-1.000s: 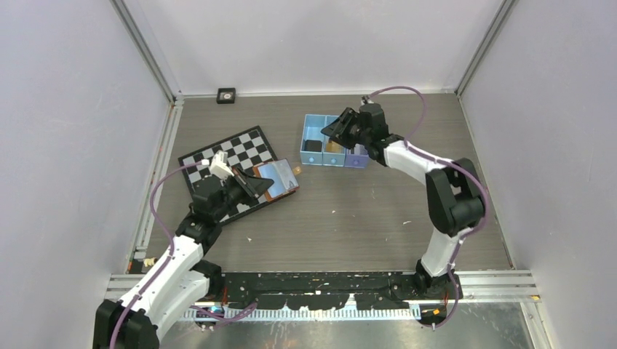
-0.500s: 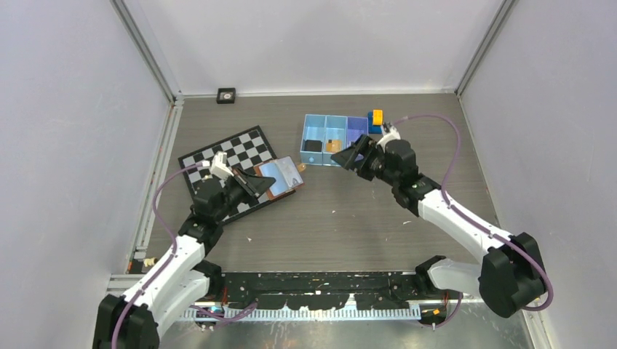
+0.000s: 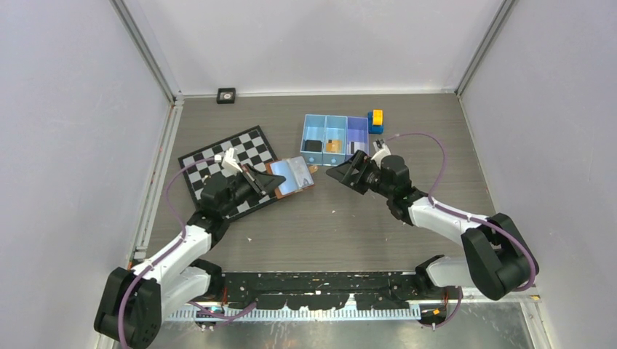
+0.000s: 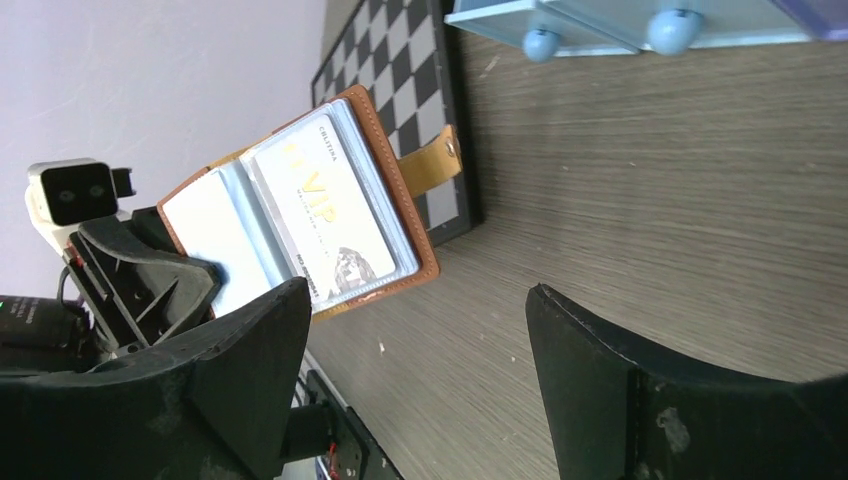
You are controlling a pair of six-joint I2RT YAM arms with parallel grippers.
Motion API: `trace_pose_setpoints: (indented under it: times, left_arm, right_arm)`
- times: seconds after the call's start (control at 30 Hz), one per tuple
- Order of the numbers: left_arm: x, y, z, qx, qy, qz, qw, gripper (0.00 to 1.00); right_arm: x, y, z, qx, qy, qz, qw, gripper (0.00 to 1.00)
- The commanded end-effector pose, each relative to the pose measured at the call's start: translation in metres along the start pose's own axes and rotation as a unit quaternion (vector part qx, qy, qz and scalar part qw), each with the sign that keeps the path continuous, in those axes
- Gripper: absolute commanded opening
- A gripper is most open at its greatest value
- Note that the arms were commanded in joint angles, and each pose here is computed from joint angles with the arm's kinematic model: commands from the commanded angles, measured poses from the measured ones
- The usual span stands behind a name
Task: Take the credit cards out of the card holder
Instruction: Place the credit card in the storage box, then remove the credit card from the card holder.
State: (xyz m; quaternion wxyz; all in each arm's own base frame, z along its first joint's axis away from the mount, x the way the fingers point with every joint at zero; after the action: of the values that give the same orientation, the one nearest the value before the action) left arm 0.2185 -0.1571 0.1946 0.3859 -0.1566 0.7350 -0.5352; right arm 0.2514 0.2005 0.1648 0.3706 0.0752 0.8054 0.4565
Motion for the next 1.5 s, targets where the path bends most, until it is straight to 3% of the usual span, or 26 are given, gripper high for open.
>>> trace_pose_setpoints:
  times: [0.0,0.37,0.87,1.3,1.47]
  left_arm:
    - [-0.001,-0.033,-0.005,0.097,0.001,0.048,0.994,0.00]
    - [0.008,-0.052,-0.006,0.162,0.042,0.070,0.983,0.00]
    - [0.015,-0.067,-0.014,0.215,0.074,0.095,0.969,0.00]
    - [0.015,-0.084,-0.027,0.277,0.063,0.110,0.952,0.00]
    - [0.014,-0.081,-0.025,0.264,0.055,0.104,0.957,0.00]
  right_arm:
    - [-0.010,0.028,-0.004,-0.082,-0.024,-0.020,0.996,0.84]
    - [-0.003,0.053,-0.013,-0.172,-0.027,-0.027,0.984,0.84]
    - [-0.006,0.068,-0.031,-0.217,-0.047,-0.012,0.975,0.85]
    - [-0.003,0.068,-0.021,-0.231,-0.027,0.004,0.972,0.86]
    - [-0.003,0.070,-0.023,-0.240,-0.025,0.003,0.971,0.86]
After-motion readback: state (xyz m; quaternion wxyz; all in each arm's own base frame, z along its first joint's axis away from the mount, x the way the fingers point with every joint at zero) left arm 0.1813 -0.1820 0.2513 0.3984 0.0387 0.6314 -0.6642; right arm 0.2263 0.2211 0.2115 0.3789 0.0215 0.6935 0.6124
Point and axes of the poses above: each gripper's point midway between its finger pads, its own z axis out along the fingers, its own y axis along the line the jaws close on, x = y × z, the point moved 7 cm from there along -z, back along the fingers, and after that the axes turned 5 degrees about -z, right-handed, at the moved point
